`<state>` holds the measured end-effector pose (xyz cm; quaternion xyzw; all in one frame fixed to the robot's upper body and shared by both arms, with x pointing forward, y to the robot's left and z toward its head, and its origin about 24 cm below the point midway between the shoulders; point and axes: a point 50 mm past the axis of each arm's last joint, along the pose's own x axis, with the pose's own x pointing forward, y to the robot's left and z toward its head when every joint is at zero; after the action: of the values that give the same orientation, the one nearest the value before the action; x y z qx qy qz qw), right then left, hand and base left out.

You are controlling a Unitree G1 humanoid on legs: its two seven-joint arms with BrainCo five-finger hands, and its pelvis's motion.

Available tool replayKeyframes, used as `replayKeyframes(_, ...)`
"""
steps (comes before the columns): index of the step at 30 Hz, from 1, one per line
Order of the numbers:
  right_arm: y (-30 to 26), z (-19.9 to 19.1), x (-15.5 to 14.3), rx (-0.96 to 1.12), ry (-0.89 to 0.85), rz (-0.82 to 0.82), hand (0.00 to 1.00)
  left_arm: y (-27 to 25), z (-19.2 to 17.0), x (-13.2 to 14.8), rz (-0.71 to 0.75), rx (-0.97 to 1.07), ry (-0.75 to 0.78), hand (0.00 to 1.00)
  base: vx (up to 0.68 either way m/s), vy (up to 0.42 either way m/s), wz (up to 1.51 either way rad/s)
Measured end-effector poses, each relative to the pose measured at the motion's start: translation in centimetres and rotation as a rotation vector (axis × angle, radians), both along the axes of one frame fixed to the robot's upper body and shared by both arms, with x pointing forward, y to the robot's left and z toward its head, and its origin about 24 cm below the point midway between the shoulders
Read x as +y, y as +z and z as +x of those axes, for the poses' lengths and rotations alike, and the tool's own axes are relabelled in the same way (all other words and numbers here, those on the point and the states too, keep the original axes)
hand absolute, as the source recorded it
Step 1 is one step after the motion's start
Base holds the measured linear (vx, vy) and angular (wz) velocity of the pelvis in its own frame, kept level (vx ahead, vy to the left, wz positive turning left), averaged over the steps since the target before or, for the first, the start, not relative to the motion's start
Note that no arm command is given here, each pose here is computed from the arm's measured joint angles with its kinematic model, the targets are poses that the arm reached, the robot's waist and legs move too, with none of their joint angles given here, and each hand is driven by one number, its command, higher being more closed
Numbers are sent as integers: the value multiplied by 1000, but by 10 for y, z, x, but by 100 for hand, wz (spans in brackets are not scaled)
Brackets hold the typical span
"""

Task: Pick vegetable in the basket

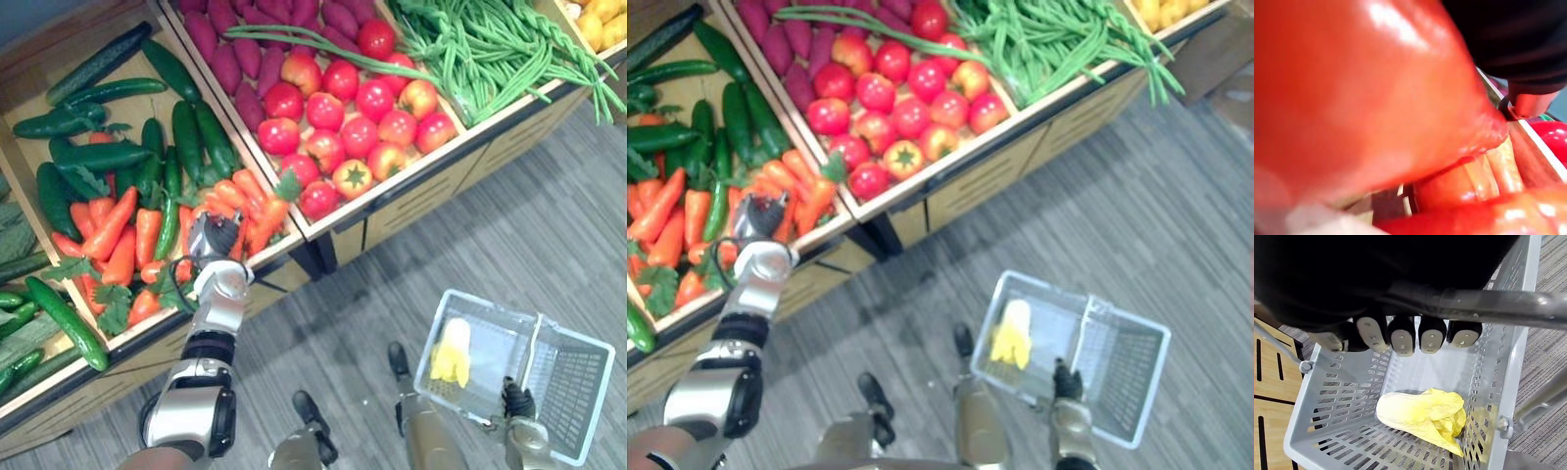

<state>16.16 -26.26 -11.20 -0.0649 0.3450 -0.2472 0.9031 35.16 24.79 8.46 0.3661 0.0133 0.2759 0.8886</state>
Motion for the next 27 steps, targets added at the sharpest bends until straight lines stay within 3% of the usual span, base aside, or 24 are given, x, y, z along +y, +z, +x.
replayKeyframes(23,-9,-15,-3,64,-48,30,100,27,-8,6,50,-111,-7,100,2,-17,11)
replayKeyframes(24,-10,-17,-3,72,-48,32,100,28,-9,6,51,-117,-9,0,0,0,0)
replayKeyframes(27,-15,-24,-2,98,-51,47,100,43,-18,10,85,-192,-13,0,44,-26,15)
